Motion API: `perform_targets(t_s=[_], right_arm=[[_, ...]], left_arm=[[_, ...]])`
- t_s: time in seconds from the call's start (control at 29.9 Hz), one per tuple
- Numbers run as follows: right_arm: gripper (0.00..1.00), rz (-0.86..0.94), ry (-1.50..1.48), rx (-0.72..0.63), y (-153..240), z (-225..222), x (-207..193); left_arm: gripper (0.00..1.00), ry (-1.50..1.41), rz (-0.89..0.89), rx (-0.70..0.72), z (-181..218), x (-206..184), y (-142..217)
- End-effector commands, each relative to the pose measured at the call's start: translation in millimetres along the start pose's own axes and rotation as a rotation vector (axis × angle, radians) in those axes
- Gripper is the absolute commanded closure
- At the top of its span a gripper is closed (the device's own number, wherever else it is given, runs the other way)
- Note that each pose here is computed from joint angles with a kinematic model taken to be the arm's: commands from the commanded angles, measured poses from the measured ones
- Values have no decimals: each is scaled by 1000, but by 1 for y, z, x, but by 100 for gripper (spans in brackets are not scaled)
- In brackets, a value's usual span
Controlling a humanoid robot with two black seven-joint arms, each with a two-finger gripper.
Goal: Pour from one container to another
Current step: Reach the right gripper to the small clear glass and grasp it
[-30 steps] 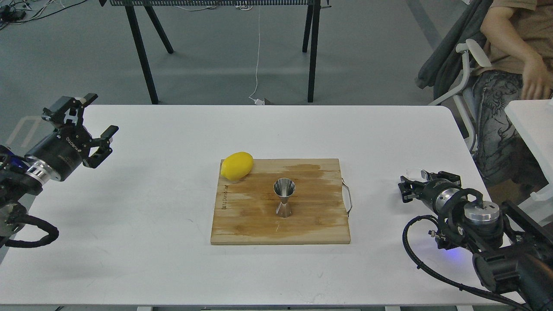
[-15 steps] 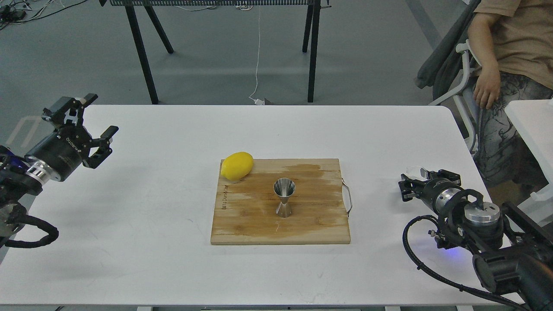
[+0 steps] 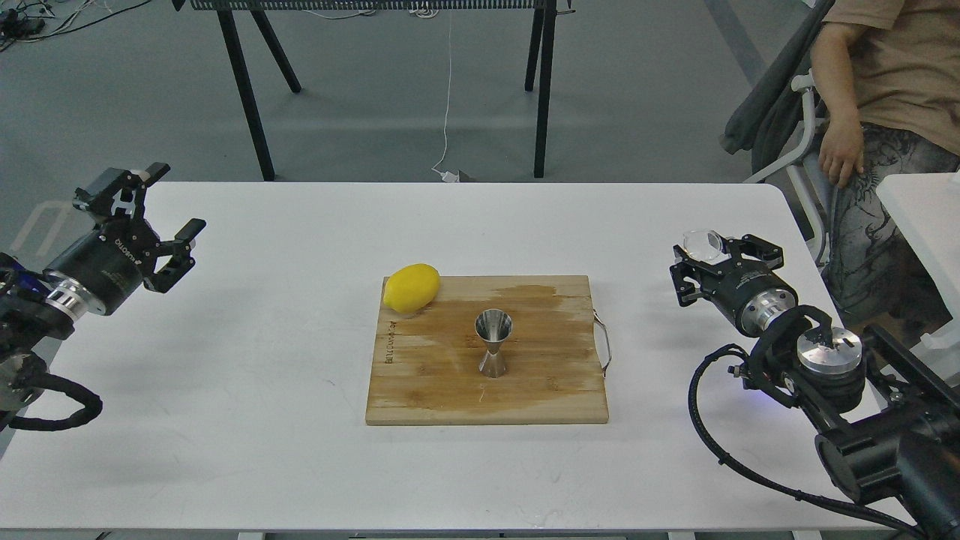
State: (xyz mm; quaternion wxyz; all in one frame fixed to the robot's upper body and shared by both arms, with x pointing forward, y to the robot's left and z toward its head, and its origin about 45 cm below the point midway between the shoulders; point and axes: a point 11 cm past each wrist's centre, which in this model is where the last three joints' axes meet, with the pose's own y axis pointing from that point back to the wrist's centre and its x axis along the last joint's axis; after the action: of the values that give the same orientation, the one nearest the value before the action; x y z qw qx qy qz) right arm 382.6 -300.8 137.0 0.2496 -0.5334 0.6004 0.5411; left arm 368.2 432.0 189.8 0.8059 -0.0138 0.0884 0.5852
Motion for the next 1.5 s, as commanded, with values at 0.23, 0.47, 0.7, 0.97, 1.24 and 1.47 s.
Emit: perform_targets(t_s=[0.23, 0.47, 0.7, 0.97, 1.24, 1.47], right_arm=[[50, -339, 224, -75, 18, 37, -64], [51, -434, 406, -163, 25, 72, -68], [51, -503, 611, -214, 32, 95, -70], [51, -557, 761, -259, 37, 126, -74], [51, -605, 900, -287, 39, 155, -75], [51, -640, 1002, -304, 41, 173, -76]], left_arm=[[8, 1, 1, -1, 0, 0, 0], [8, 0, -1, 2, 0, 0, 0], [8, 0, -3, -1, 0, -1, -1], [8, 12, -12, -4, -3, -6, -5], [8, 13, -11, -2, -4, -6, -4], [8, 15, -13, -3, -4, -7, -5]])
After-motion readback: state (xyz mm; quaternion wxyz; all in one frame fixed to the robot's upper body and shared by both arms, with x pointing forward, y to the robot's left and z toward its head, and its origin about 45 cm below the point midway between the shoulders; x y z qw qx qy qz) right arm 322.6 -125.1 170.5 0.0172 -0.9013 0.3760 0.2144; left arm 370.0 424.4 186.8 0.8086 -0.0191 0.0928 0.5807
